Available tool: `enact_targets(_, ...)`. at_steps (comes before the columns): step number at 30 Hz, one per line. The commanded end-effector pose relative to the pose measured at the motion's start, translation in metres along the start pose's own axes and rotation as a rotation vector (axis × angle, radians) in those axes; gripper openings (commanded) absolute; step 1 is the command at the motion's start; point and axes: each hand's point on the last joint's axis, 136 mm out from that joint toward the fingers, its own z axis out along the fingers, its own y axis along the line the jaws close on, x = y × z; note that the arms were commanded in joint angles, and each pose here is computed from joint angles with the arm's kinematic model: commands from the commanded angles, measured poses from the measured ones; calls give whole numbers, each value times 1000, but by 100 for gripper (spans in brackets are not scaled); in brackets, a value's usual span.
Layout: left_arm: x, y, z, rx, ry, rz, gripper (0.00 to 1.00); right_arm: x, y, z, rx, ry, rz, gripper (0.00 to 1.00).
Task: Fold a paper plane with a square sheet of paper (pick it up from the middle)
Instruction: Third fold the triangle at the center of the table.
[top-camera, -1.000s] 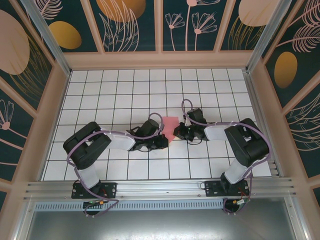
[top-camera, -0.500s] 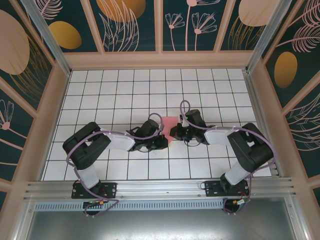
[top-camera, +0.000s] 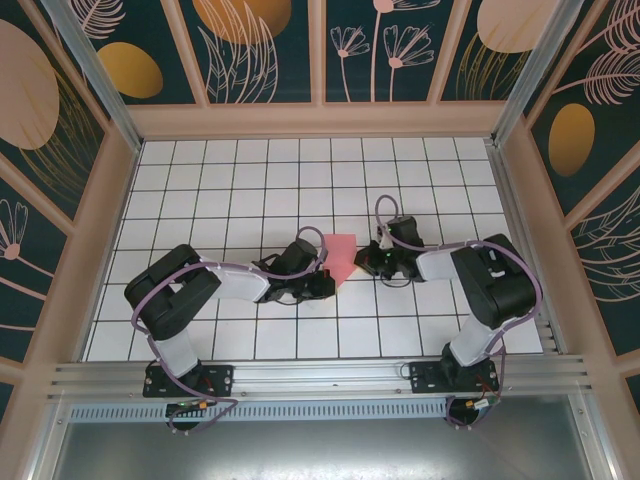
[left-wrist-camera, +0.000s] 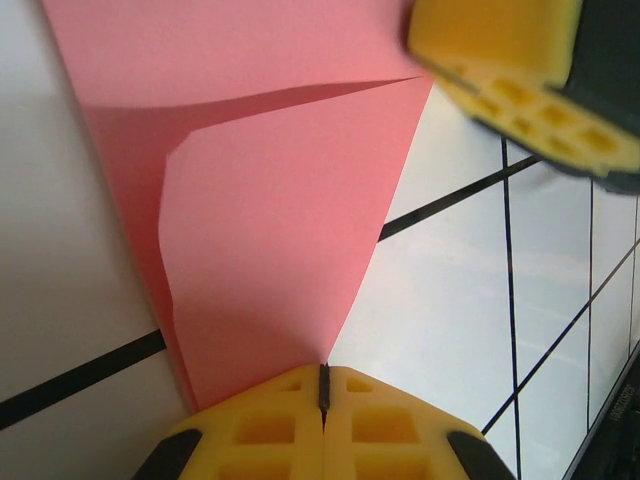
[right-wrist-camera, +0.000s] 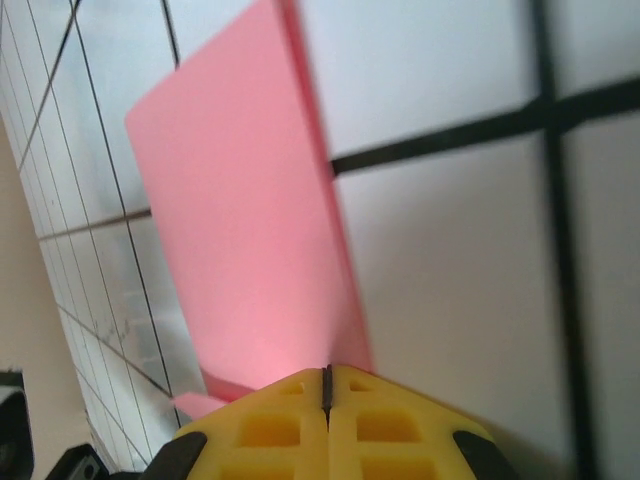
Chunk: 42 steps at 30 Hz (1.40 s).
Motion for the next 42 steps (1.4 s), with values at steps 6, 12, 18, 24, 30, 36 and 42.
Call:
enact_targets(6,34,52,-1,-175,94,-42,4,-13,34,-16,-59,-52,-93,0)
enact_targets(12,31,48,-1,-162,87,-39,5,19,58,-6,-105,23,-132,0)
enact_targets(18,29,45,-1,-158,87,-31,5,38,41,9,-90,78,-89,0)
enact_targets(24,32,44,-2,-150,94,-31,6,46,6,17,11,93,-44,0)
enact_targets(30,41,43,-7,-130,124,-26,8,46,-17,21,85,88,-7,0)
enact_targets(36,52,52,-14,-159,148,-55,9,42,-16,21,96,81,-17,0)
enact_targets(42,61,59,-17,-167,167,-64,10,40,-16,20,112,79,-25,0)
